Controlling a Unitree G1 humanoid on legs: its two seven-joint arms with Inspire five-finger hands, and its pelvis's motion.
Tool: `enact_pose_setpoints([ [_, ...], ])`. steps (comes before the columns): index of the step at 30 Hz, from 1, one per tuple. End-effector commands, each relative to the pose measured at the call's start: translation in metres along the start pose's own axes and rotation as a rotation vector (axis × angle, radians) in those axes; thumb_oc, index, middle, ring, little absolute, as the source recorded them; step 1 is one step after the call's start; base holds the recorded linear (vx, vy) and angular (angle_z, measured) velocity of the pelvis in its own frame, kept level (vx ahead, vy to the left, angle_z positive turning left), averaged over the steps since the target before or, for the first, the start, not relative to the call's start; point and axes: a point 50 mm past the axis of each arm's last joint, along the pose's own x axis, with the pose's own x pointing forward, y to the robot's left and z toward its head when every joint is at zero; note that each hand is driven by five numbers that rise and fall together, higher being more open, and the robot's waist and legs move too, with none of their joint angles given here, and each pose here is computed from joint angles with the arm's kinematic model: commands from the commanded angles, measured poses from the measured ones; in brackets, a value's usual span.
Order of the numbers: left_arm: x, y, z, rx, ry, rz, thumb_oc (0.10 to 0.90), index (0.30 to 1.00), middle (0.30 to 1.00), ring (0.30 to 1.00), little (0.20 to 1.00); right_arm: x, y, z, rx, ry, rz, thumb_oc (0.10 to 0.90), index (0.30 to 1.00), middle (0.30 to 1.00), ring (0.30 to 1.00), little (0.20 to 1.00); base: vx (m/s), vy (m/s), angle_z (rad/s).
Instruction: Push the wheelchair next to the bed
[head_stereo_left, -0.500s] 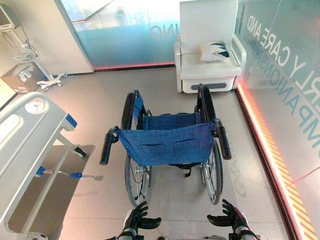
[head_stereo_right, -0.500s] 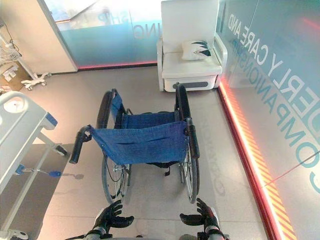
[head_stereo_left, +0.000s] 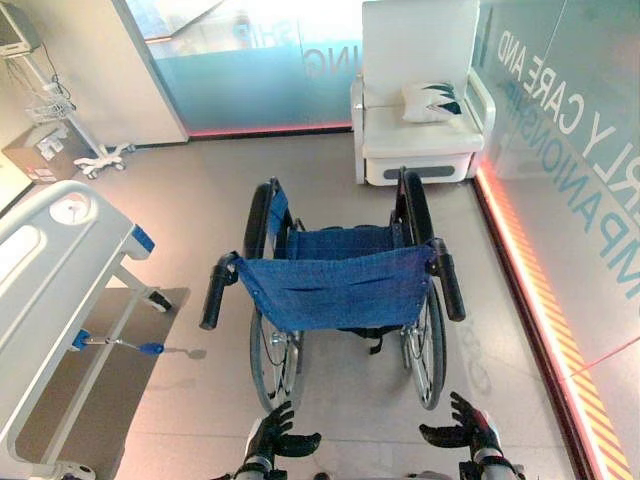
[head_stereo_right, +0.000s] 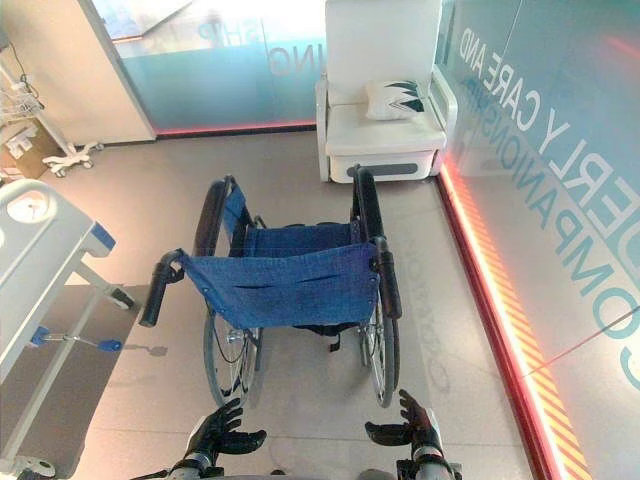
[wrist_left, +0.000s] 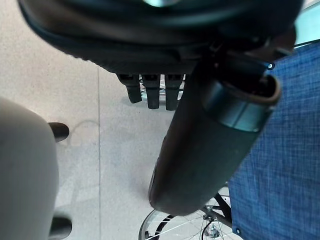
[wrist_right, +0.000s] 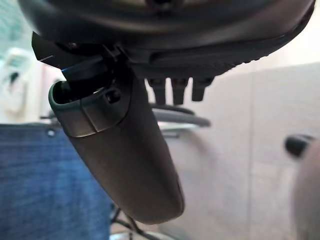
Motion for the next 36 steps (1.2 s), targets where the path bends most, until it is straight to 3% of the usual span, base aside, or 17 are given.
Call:
enact_pose_setpoints([
  [1,0.010,0.039,0.055,-0.135,-0.205,0.176,0.800,0.900,0.900,0.900,0.900,0.018,-0.012,0.067,-0.010,-0.235,-0.077,0.800,0.900,0.900,0.900,0.900,0.00,0.000,0.00],
  [10,0.001,0.099,0.112,-0.233,-0.425,0.448,0.800,0.900,0.900,0.900,0.900,0.021,-0.081,0.127,0.123,-0.412,-0.265,0.800,0.900,0.900,0.900,0.900,-0.01,0.001,0.03],
  [12,-0.008,0.129,0.135,-0.244,-0.511,0.554,0.800,0.900,0.900,0.900,0.900,0.015,-0.105,0.155,0.168,-0.498,-0.307,0.800,0.900,0.900,0.900,0.900,0.00,0.032,0.02],
  [19,-0.036,0.174,0.196,-0.227,-0.703,0.722,0.800,0.900,0.900,0.900,0.900,-0.004,-0.134,0.220,0.161,-0.701,-0.382,0.800,0.900,0.900,0.900,0.900,-0.02,0.033,0.01],
  [24,-0.063,0.188,0.241,-0.286,-0.894,0.813,0.800,0.900,0.900,0.900,0.900,-0.020,-0.134,0.262,0.166,-0.845,-0.366,0.800,0.900,0.900,0.900,0.900,-0.03,0.016,0.03],
  [28,-0.085,0.182,0.271,-0.350,-1.068,0.715,0.800,0.900,0.900,0.900,0.900,-0.038,-0.125,0.286,0.183,-0.969,-0.283,0.800,0.900,0.900,0.900,0.900,0.00,0.000,0.00],
  [32,-0.097,0.157,0.293,-0.376,-1.183,0.404,0.800,0.900,0.900,0.900,0.900,-0.056,-0.109,0.302,0.168,-1.087,-0.143,0.800,0.900,0.900,0.900,0.900,0.00,-0.004,0.01],
  [33,-0.103,0.141,0.301,-0.329,-1.229,0.248,0.800,0.900,0.900,0.900,0.900,-0.064,-0.102,0.307,0.160,-1.121,-0.073,0.800,0.900,0.900,0.900,0.900,0.00,0.000,0.00],
  [36,-0.112,0.127,0.302,-0.308,-1.285,0.091,0.800,0.900,0.900,0.900,0.900,-0.073,-0.098,0.307,0.156,-1.164,0.001,0.800,0.900,0.900,0.900,0.900,0.00,0.000,0.00],
])
